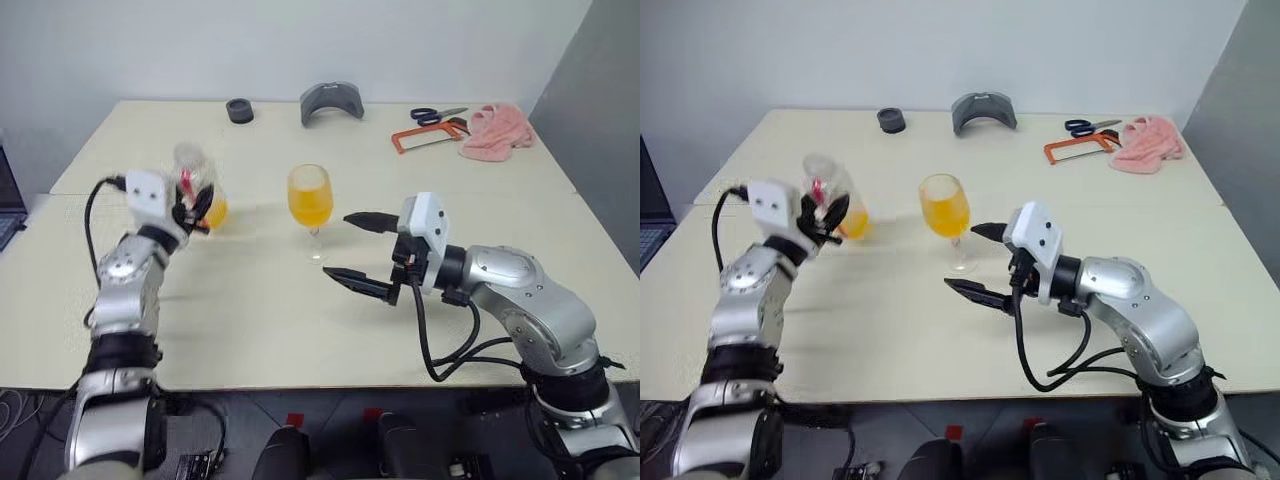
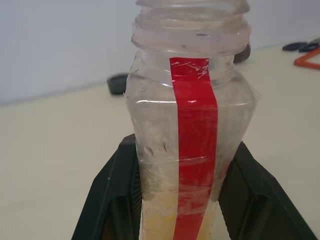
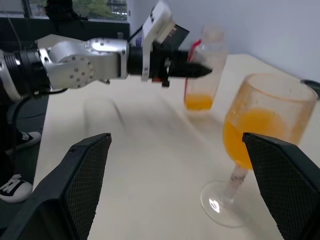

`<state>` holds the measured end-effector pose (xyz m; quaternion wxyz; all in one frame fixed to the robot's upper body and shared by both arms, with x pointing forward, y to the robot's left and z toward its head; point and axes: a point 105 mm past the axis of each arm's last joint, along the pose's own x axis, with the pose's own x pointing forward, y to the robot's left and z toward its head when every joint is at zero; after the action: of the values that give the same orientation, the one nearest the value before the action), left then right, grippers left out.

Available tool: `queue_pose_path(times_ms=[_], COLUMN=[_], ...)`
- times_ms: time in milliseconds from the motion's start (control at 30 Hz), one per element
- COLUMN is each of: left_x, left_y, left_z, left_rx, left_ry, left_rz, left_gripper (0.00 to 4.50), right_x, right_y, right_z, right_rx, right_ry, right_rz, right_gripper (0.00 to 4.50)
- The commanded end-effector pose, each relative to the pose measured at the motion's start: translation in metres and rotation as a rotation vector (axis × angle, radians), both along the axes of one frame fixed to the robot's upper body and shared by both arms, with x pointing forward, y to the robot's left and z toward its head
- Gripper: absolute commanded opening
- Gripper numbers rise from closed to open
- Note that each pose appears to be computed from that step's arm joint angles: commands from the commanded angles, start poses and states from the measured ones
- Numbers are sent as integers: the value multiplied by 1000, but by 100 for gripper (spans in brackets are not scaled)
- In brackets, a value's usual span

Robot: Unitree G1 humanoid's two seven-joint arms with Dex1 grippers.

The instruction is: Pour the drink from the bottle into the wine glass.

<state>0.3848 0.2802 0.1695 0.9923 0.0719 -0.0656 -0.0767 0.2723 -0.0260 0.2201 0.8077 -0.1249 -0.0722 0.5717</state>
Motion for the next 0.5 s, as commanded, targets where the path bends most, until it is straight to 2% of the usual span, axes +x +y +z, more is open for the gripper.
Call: queue_pose_path(times_ms=[33, 300, 500], left_x=[-13, -24, -26], left_y=[9, 31, 33], left_z=[24, 5, -8], left_rx=[-41, -137, -102], left_ry=[-84, -53, -8], left_rz=[-2, 80, 98], left_gripper=[166, 166, 166], right_x=[-7, -6, -6], right_y=[12, 28, 34], right_z=[10, 9, 10], right_rx=[14, 9, 14], right_ry=[-36, -60, -61], right_rz=[52, 113, 147], right_gripper=[450, 450, 450])
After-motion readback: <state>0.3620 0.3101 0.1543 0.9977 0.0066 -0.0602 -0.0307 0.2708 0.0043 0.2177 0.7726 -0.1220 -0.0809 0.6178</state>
